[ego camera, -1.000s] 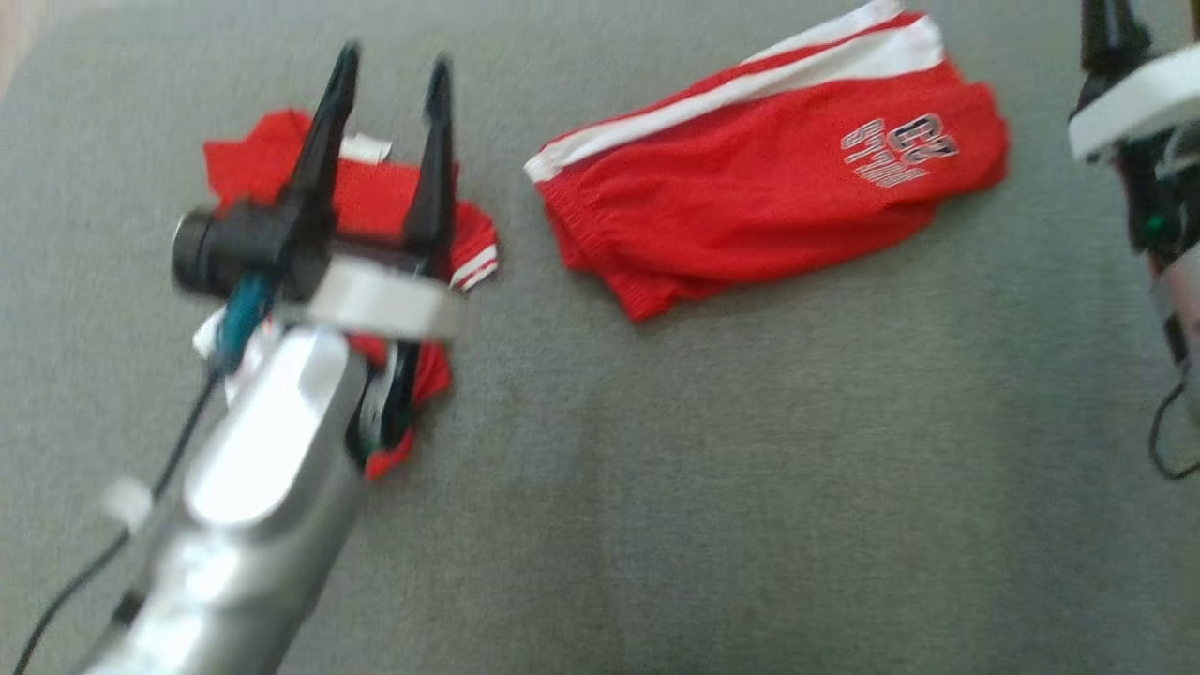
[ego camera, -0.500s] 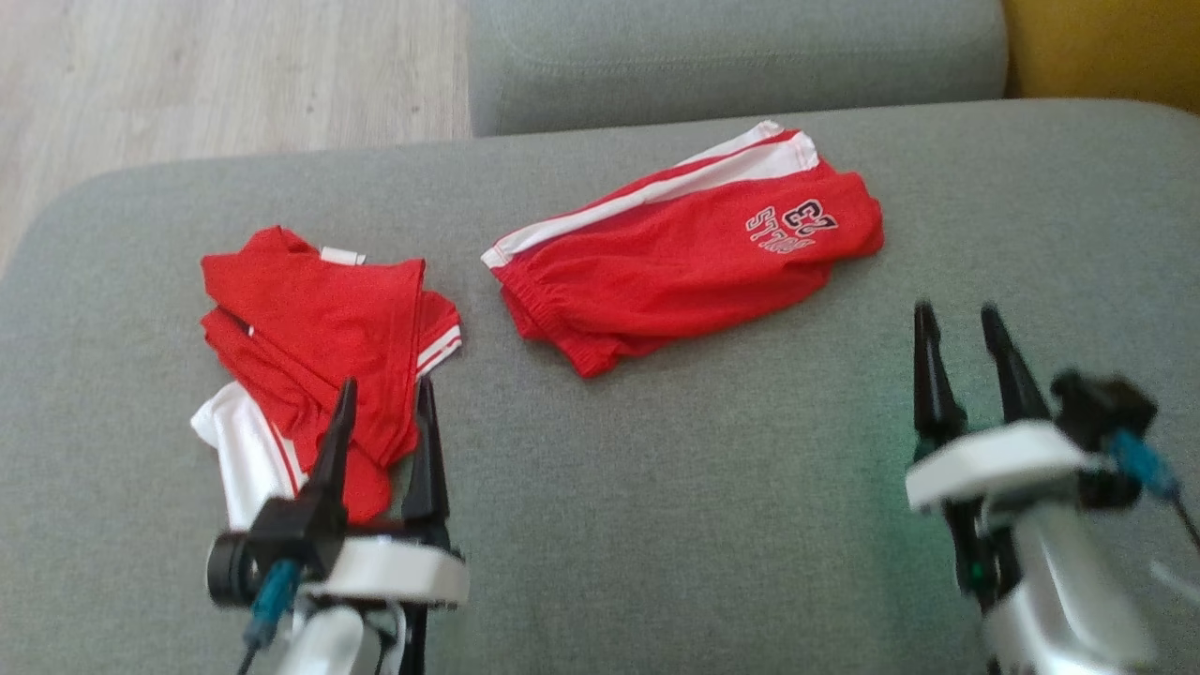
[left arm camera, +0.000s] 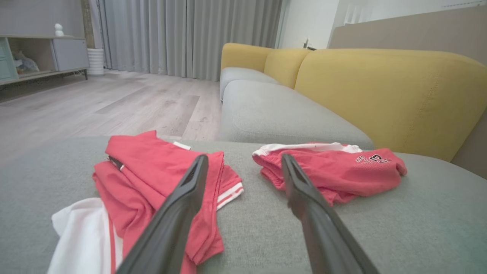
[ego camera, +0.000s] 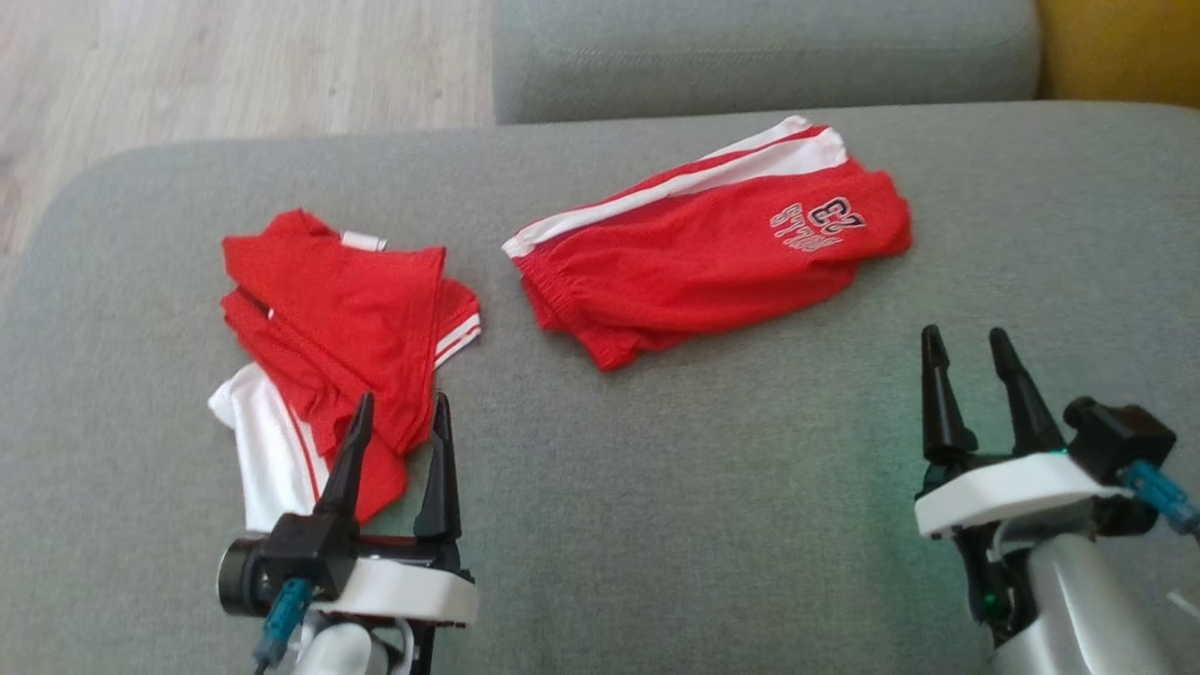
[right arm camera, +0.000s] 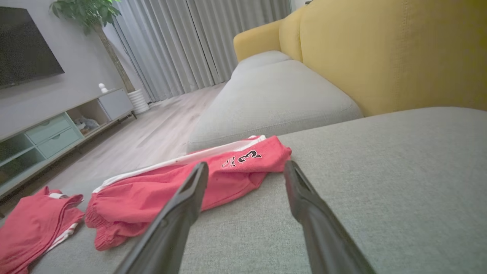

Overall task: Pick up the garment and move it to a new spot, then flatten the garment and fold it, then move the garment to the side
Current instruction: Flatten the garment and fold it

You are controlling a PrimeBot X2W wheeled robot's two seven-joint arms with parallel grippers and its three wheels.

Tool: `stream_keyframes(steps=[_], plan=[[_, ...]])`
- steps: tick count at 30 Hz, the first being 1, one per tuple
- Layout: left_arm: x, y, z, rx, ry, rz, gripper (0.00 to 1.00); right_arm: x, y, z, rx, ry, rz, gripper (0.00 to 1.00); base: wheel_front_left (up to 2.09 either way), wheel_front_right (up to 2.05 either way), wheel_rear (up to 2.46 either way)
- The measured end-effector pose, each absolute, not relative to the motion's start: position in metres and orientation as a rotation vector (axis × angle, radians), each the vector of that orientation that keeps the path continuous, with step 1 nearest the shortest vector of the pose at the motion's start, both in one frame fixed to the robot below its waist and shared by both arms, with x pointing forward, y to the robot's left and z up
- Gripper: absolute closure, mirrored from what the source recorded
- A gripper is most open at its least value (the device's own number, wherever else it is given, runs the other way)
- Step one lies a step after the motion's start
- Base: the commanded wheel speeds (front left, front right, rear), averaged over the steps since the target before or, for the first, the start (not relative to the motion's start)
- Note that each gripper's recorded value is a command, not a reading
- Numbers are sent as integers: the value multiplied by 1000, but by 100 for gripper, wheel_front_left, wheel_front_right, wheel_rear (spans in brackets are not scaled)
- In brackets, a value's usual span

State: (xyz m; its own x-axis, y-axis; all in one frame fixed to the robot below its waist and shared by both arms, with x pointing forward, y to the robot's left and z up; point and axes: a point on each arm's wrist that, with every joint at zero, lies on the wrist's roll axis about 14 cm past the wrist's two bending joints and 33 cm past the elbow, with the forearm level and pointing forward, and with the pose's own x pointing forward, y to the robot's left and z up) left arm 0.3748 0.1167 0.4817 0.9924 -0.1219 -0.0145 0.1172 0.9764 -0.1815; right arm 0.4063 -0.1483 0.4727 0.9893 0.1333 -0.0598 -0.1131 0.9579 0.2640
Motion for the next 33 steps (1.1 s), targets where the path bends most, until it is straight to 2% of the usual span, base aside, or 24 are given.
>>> stream_keyframes(steps=[9, 14, 19, 25, 33], plan=[[388, 125, 459, -173, 87, -113, 0, 476, -154, 466, 186, 175, 99, 0, 0, 0, 0], [397, 135, 463, -163, 72, -88, 0, 511, -160, 437, 170, 350, 45, 0, 0, 0, 0], [394, 151, 457, -169, 92, -39, 0, 542, -159, 419, 161, 450, 9, 0, 0, 0, 0], [396, 164, 458, -179, 88, 15, 0, 563, -152, 397, 122, 550, 13, 0, 0, 0, 0], [395, 171, 449, -178, 118, 46, 0, 580, -166, 368, 31, 645, -25, 0, 0, 0, 0]])
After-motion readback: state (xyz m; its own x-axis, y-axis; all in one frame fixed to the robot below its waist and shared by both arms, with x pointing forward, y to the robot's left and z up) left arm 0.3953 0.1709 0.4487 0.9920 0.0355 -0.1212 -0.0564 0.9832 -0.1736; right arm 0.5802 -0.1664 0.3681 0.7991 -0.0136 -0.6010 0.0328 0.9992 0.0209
